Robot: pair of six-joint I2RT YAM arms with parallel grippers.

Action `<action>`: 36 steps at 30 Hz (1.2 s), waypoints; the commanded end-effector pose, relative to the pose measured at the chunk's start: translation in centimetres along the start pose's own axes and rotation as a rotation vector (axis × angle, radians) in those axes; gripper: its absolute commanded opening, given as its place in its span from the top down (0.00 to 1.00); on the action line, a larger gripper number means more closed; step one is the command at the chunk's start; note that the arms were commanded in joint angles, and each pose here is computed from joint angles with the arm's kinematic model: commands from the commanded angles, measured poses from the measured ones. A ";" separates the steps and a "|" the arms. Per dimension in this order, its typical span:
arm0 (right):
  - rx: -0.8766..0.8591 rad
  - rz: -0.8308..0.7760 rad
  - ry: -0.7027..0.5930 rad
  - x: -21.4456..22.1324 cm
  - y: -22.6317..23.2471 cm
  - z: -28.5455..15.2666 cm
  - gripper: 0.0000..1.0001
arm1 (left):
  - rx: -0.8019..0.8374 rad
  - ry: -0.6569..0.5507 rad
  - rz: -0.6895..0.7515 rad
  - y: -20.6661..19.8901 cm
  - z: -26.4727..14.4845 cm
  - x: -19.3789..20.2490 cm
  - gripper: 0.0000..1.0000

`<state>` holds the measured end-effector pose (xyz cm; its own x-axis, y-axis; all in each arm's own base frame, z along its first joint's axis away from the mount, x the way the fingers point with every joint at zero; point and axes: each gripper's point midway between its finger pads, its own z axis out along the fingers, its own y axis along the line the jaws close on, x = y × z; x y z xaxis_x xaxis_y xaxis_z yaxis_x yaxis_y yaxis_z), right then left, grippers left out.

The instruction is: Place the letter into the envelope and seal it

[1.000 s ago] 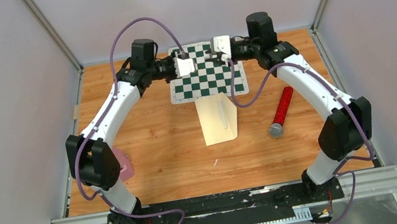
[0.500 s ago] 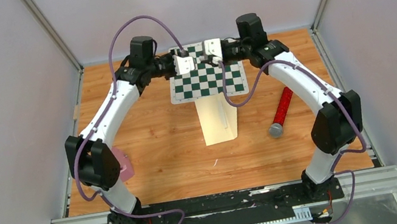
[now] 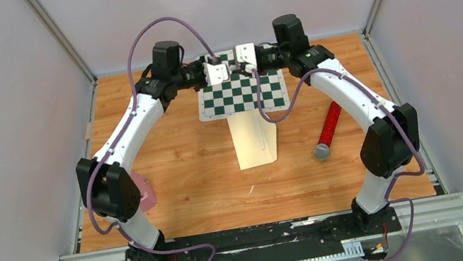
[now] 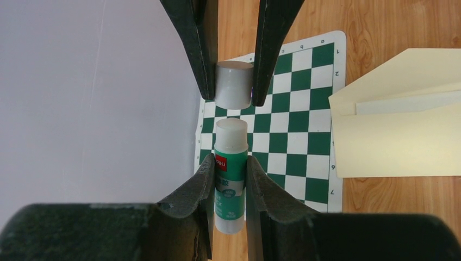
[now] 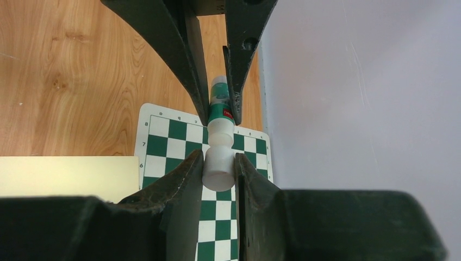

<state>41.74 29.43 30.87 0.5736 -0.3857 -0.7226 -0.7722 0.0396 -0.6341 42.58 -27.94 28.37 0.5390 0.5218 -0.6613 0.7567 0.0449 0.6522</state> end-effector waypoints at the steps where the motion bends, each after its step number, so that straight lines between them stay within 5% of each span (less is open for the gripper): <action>1: -0.004 -0.014 -0.047 -1.7 -0.7 0.4 1.00 | -0.061 -0.070 0.039 2.3 -1.1 -3.3 1.00; 36: 0.057 0.052 -0.067 -1.6 -2.0 1.2 1.00 | -0.043 -0.113 -0.025 2.0 -0.8 -4.1 1.00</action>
<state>42.59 30.40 31.24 0.5052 -0.3573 -0.7856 -0.8153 0.1011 -0.5702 42.56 -28.28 28.93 0.4879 0.4976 -0.7172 0.7879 0.1027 0.6072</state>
